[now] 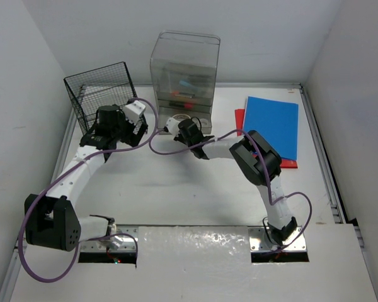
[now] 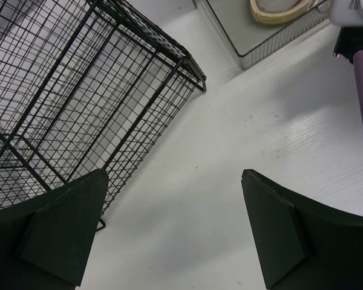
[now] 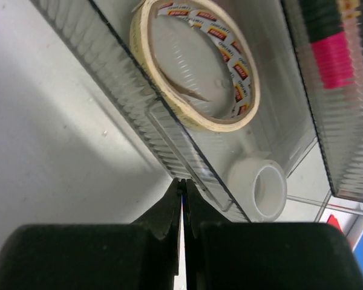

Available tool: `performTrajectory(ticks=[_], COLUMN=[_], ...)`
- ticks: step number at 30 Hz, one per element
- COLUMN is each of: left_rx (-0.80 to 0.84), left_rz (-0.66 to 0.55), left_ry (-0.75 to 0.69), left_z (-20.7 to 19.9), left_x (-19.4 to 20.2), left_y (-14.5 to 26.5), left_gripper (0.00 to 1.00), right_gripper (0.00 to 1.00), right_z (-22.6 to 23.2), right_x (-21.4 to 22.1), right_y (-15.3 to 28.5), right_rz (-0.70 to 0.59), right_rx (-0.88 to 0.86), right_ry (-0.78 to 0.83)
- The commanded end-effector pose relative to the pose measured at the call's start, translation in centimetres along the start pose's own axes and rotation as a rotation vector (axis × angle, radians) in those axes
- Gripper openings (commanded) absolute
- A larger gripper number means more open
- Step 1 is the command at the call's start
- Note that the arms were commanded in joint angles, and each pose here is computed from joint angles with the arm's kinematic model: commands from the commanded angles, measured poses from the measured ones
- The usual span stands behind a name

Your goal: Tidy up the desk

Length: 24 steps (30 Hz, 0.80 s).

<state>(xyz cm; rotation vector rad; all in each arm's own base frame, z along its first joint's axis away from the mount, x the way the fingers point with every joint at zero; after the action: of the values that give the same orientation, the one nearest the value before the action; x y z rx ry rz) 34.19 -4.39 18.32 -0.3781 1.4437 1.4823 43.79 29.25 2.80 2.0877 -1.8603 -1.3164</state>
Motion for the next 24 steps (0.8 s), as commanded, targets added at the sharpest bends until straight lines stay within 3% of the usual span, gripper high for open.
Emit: performTrajectory(ticks=[1, 5, 8, 19, 24], left_rx=[-0.028, -0.029, -0.037, -0.050, -0.051], left_rz=[-0.039, -0.032, -0.027, -0.014, -0.006], left_ry=[-0.002, -0.005, -0.007, -0.012, -0.010], left_z=[0.9, 0.9, 1.1, 1.5, 1.6], left_x=[-0.7, -0.6, -0.5, -0.1, 0.1], left_y=[-0.1, -0.3, -0.4, -0.7, -0.9], left_gripper=[0.91, 0.91, 0.91, 0.91, 0.91], right_gripper=[0.00, 0.00, 0.00, 0.00, 0.00], right_z=[-3.8, -1.5, -0.8, -2.6, -4.8], right_x=[-4.5, -6.3, -6.7, -6.4, -5.0], right_y=[0.2, -0.2, -1.5, -4.8, -5.9], right_rz=[-0.159, -0.261, -0.247, -0.194, -0.129], right_rx=[0.114, -0.034, -0.071, 0.009, 0.095], right_ry=[-0.099, -0.124, -0.140, -0.156, -0.078])
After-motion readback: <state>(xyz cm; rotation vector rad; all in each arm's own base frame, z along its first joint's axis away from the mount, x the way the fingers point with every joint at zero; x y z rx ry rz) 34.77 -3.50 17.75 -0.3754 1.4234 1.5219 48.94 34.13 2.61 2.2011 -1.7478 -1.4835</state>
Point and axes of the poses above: each gripper's point midway between its finger pads, its own y axis back along the fingers, its own z axis along the line the jaws close on, x = y × z, the point moved 3 cm from there along y, back along the fingers, and after that the axes turned 4 degrees about y, right-handed, at the moved point
